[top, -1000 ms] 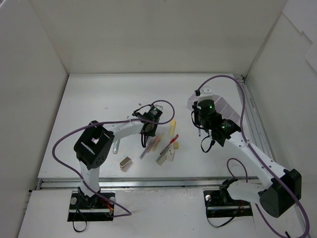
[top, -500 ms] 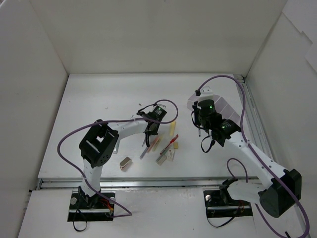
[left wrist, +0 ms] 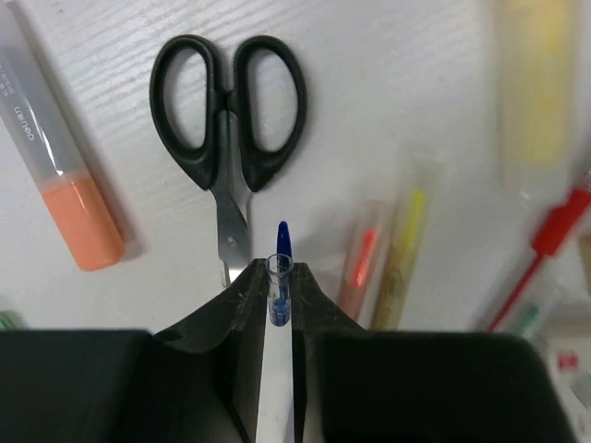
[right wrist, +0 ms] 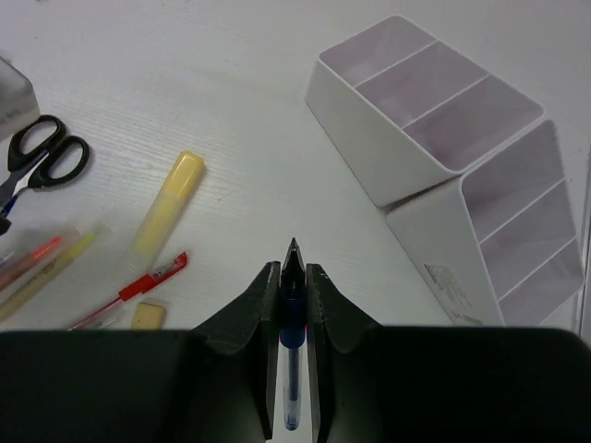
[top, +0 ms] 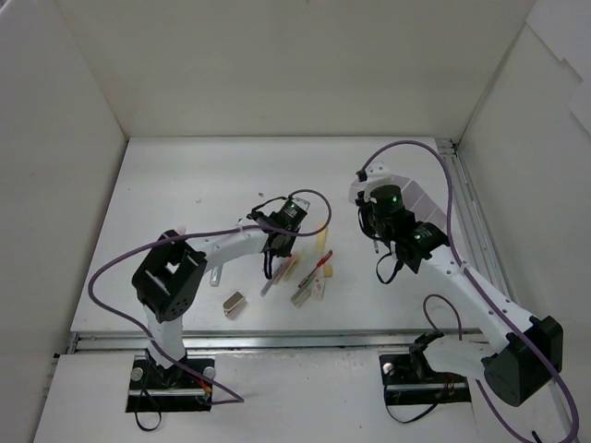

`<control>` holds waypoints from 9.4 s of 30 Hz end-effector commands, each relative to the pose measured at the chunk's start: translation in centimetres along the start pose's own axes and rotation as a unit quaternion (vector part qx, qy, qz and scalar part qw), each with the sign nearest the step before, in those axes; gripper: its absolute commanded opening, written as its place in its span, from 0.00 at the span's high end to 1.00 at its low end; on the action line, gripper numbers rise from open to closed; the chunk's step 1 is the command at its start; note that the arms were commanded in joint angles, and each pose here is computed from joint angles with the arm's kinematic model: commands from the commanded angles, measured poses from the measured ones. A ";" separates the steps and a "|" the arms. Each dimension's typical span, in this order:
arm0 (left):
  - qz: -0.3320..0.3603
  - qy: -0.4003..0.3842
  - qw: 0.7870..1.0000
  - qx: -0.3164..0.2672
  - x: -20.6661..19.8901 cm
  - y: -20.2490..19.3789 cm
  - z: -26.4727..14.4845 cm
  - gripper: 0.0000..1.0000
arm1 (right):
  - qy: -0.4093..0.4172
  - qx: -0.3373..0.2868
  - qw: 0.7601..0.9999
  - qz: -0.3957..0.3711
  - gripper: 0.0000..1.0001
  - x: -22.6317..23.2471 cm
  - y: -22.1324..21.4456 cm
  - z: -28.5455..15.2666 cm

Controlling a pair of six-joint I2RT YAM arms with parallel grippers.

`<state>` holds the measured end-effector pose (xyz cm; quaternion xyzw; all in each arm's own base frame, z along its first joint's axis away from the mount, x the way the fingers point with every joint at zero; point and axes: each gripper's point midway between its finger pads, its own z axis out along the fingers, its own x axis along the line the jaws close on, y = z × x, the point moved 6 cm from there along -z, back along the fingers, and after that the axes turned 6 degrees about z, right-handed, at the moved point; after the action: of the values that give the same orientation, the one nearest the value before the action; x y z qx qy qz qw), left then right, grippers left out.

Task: Sort the stationery into containers
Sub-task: Place the pen cap at the center of the board, then pick up the pen cap from the center of the board, then place the pen at the center of the board, then pick up the pen from the center of the board.

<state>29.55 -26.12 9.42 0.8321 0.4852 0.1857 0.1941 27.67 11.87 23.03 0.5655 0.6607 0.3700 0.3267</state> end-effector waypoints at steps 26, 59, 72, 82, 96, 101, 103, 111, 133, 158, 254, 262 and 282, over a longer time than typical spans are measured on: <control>-0.130 -0.014 0.990 0.056 4.1 -8.7 -5.6 1.00 | 0.003 -0.044 0.975 -0.219 1.00 0.1 3.1 1.7; -0.141 -0.012 0.987 0.078 5.2 -9.6 -2.2 0.80 | -0.008 -0.034 0.977 -0.211 1.00 0.4 3.2 2.7; -0.134 -0.012 0.985 0.110 5.2 -12.1 -2.3 0.76 | -0.003 -0.031 0.977 -0.209 1.00 0.4 3.0 2.7; -0.139 -0.027 0.982 0.128 4.7 -12.6 -2.2 0.80 | -0.006 -0.028 0.978 -0.209 1.00 0.3 3.0 2.8; -0.129 0.015 0.981 0.146 4.5 -13.3 -2.3 0.81 | -0.005 -0.025 0.978 -0.209 1.00 0.5 3.0 3.0; -0.137 0.008 0.978 0.156 4.3 -14.0 -2.5 0.83 | -0.004 -0.025 0.978 -0.209 1.00 0.5 3.0 3.0; -0.141 0.007 0.978 0.157 4.3 -14.0 -2.6 0.83 | -0.003 -0.025 0.978 -0.208 1.00 0.6 3.0 3.0; -0.142 0.011 0.976 0.162 4.0 -14.2 -2.9 0.75 | -0.001 -0.025 0.978 -0.206 1.00 0.6 3.0 3.0; -0.089 0.020 0.994 0.067 4.9 -8.2 -5.5 1.00 | 0.166 -0.059 0.924 -0.339 1.00 3.0 2.1 1.6; -0.043 -0.230 0.967 -0.105 1.8 -3.1 -16.2 1.00 | 0.358 -0.095 0.655 -0.658 1.00 10.2 0.8 1.3; -0.094 -0.095 0.986 -0.096 7.2 -3.2 -12.9 1.00 | 0.176 0.335 0.914 -0.149 0.21 -3.4 -9.2 14.4; -0.091 -0.100 0.987 -0.092 7.5 -2.9 -12.4 1.00 | 0.161 0.348 0.908 -0.169 0.76 -2.8 -9.5 14.1; -0.088 -0.143 0.979 -0.116 7.4 -2.3 -13.6 1.00 | 0.131 0.102 0.920 -0.355 1.00 -1.9 2.7 11.3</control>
<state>23.66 -15.62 17.36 0.7841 0.5309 0.0946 0.3074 36.84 10.37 10.42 0.3848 0.9003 0.1484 0.1395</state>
